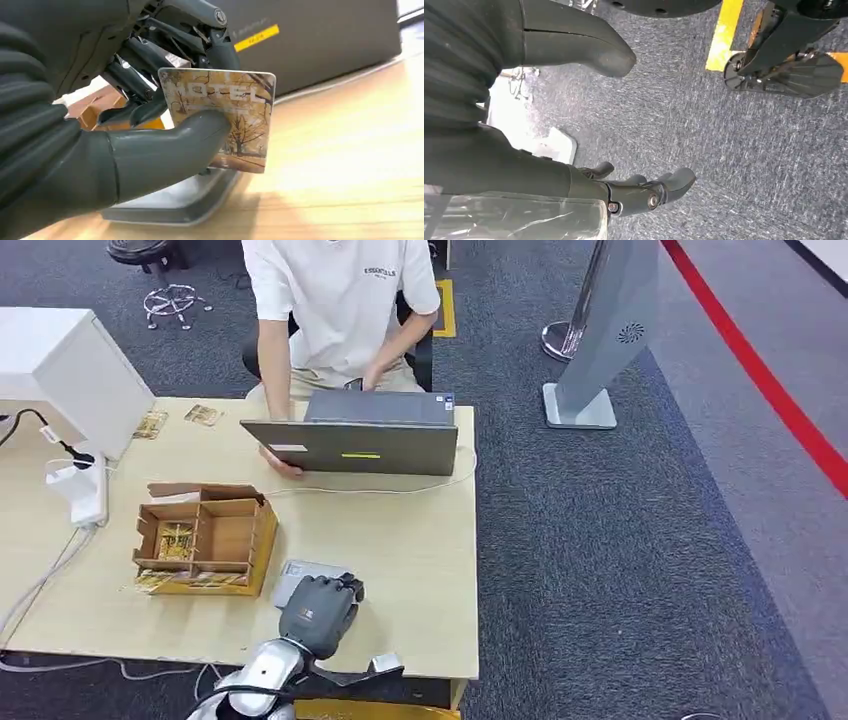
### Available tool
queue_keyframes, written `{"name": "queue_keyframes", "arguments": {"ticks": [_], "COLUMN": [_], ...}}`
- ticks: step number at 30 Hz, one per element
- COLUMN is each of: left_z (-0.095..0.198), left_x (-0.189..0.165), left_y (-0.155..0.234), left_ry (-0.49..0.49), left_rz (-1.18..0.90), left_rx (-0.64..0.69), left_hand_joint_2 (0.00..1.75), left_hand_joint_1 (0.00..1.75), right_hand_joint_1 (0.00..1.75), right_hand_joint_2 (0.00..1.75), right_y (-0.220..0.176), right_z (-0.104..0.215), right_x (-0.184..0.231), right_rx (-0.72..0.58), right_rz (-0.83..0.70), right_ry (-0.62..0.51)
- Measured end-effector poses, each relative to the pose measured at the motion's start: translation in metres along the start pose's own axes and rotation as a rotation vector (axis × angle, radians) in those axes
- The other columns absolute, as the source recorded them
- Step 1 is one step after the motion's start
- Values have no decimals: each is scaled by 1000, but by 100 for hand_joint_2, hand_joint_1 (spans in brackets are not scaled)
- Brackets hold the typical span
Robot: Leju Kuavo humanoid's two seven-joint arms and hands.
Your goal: Pass the card to the sensor for recognition and then transmit it.
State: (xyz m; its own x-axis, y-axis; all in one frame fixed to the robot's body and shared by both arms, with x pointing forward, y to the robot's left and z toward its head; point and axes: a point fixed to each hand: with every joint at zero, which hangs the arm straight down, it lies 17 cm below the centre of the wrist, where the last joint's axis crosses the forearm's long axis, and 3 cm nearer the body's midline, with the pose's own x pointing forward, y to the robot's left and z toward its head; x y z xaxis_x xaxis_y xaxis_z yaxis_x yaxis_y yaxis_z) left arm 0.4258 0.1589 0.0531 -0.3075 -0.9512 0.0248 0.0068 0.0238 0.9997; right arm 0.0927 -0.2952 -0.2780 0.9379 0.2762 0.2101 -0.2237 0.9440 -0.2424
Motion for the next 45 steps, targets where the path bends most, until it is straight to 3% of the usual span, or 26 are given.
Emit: {"name": "queue_keyframes", "arguments": {"ticks": [9, 15, 25, 30, 36, 45], "left_z": [-4, -1, 8, 7, 9, 11], "left_x": [0, 10, 10, -20, -53, -73], "left_y": [3, 41, 70, 56, 49, 30], "left_ry": [18, -5, -3, 59, 133, 176], "left_rz": [-7, 3, 22, -14, -61, -80], "left_rx": [43, 207, 318, 229, 212, 161], "left_hand_joint_2": [175, 175, 175, 175, 175, 175], "left_hand_joint_1": [175, 175, 175, 175, 175, 175], "right_hand_joint_1": [0, 0, 0, 0, 0, 0], "right_hand_joint_2": [175, 175, 175, 175, 175, 175], "right_y": [1, 1, 1, 2, 3, 3], "right_z": [0, 0, 0, 0, 1, 1], "right_x": [-2, -2, -2, -3, -4, -5], "right_rx": [2, 5, 5, 9, 18, 17], "right_rz": [-6, 2, 14, 20, 30, 26], "right_ry": [4, 0, -2, 1, 5, 10]}}
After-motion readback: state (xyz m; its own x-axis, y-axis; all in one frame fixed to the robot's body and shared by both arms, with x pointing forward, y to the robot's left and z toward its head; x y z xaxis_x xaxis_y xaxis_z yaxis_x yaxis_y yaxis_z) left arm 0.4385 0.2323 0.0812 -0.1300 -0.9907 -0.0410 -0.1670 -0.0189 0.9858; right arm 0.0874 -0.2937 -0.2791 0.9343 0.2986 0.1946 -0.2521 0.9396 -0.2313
